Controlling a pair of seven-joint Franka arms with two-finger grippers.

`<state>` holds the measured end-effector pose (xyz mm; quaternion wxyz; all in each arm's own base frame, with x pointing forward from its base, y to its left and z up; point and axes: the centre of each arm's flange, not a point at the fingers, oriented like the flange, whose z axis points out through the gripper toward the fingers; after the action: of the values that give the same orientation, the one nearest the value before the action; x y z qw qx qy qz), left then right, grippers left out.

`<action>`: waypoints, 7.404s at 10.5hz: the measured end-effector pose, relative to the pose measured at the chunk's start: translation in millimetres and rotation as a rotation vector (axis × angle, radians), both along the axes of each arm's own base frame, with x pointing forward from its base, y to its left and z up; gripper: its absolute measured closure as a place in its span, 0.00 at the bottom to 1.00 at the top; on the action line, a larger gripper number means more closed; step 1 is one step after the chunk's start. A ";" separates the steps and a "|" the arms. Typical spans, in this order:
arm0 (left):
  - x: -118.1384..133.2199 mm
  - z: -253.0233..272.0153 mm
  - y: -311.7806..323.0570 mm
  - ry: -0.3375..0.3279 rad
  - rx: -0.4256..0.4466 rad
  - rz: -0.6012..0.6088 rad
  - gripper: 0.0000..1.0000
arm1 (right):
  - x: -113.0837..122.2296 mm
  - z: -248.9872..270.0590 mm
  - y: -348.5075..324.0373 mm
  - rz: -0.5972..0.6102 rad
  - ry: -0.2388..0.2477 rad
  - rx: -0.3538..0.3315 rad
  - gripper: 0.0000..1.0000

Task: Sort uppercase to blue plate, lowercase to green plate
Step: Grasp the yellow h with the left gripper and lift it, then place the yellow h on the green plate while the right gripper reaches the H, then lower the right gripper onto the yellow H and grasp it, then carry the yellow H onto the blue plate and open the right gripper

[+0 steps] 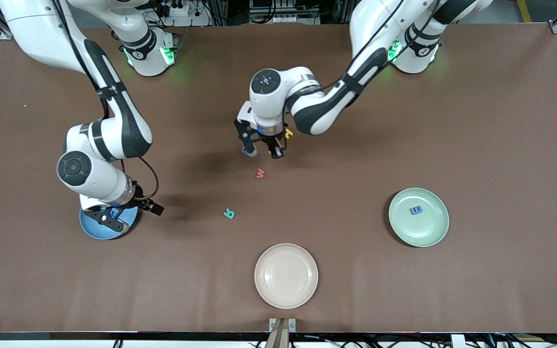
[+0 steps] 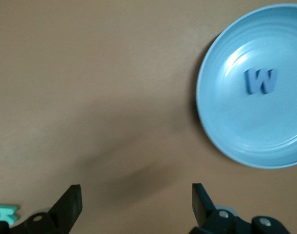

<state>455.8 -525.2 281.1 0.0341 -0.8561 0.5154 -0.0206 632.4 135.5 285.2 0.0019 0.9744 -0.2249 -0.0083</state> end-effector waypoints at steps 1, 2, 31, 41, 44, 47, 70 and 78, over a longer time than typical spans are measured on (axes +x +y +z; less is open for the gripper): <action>33.5 16.8 35.7 -0.006 0.024 0.073 0.74 | -4.4 -0.2 21.7 0.031 0.000 0.001 0.00; 68.9 27.7 77.4 -0.007 0.036 0.156 0.74 | -10.7 -0.6 51.5 0.077 -0.002 0.001 0.00; 210.0 -43.4 389.3 0.088 0.155 0.657 0.00 | -306.8 -95.7 427.3 1.335 0.009 0.002 0.00; 215.2 -23.4 388.4 0.052 0.140 0.696 0.00 | -300.4 -101.5 421.6 1.368 -0.015 -0.001 0.00; 215.8 0.0 384.4 0.069 0.078 0.751 0.00 | -299.5 -111.0 419.5 1.366 -0.012 -0.002 0.00; 210.4 63.8 386.6 0.069 0.032 0.804 0.00 | -295.1 -115.8 415.6 1.358 -0.008 -0.009 0.00; 68.2 85.4 54.2 0.174 -0.151 0.820 0.00 | 20.3 51.7 -116.9 0.898 0.176 -0.118 0.67; 17.0 -16.7 -53.6 0.133 -0.153 0.796 0.06 | 27.6 -18.8 -184.4 0.833 0.207 -0.088 0.00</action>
<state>472.7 -578.8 264.4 -0.0577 -0.9881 0.1419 0.0111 660.0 -48.9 266.4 0.0692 0.9750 0.1889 -0.0948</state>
